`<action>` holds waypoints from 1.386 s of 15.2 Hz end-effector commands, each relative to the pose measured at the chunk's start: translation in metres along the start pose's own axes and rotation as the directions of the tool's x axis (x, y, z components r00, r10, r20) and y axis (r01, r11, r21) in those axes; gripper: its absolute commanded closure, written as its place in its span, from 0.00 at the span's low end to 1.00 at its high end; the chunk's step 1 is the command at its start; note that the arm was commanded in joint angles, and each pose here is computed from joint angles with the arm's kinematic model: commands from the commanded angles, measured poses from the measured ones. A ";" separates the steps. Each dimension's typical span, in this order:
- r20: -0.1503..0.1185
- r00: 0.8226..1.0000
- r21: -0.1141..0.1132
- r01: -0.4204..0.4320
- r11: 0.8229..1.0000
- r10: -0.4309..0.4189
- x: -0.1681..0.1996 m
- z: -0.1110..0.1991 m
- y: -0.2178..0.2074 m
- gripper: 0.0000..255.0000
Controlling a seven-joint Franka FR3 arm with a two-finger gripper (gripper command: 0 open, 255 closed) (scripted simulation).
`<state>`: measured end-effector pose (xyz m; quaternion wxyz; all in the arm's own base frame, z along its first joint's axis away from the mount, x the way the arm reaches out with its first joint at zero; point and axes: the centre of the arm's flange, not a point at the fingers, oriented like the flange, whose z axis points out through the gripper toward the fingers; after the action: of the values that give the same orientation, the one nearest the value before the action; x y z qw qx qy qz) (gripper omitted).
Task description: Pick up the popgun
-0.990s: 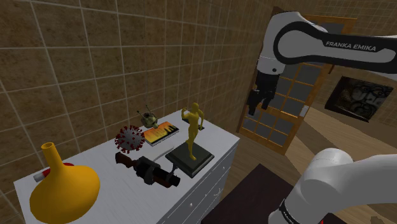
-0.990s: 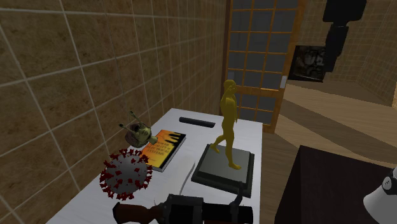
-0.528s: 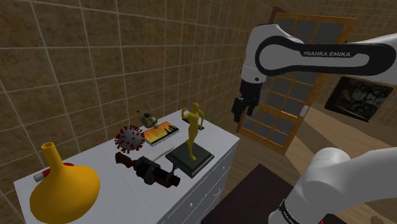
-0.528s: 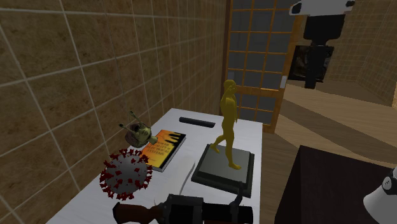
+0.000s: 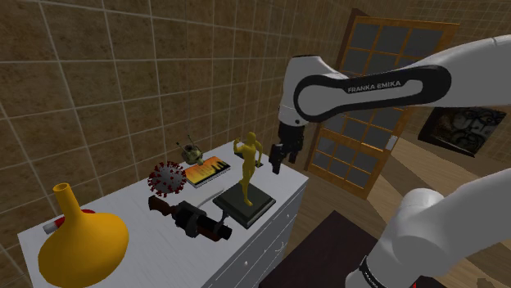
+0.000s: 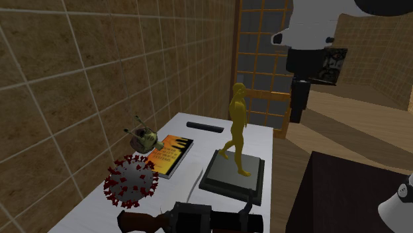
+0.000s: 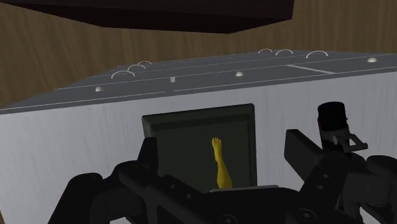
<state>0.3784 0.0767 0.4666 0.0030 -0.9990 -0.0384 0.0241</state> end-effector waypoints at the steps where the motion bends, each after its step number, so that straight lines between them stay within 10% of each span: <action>1: -0.002 1.000 0.006 0.025 1.000 -0.025 0.014 0.015 -0.017 0.00; 21: -0.013 0.962 0.059 0.274 0.960 -0.274 0.123 0.156 -0.203 0.00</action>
<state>0.4742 0.2786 0.3161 0.0347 -0.9847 -0.1694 0.0211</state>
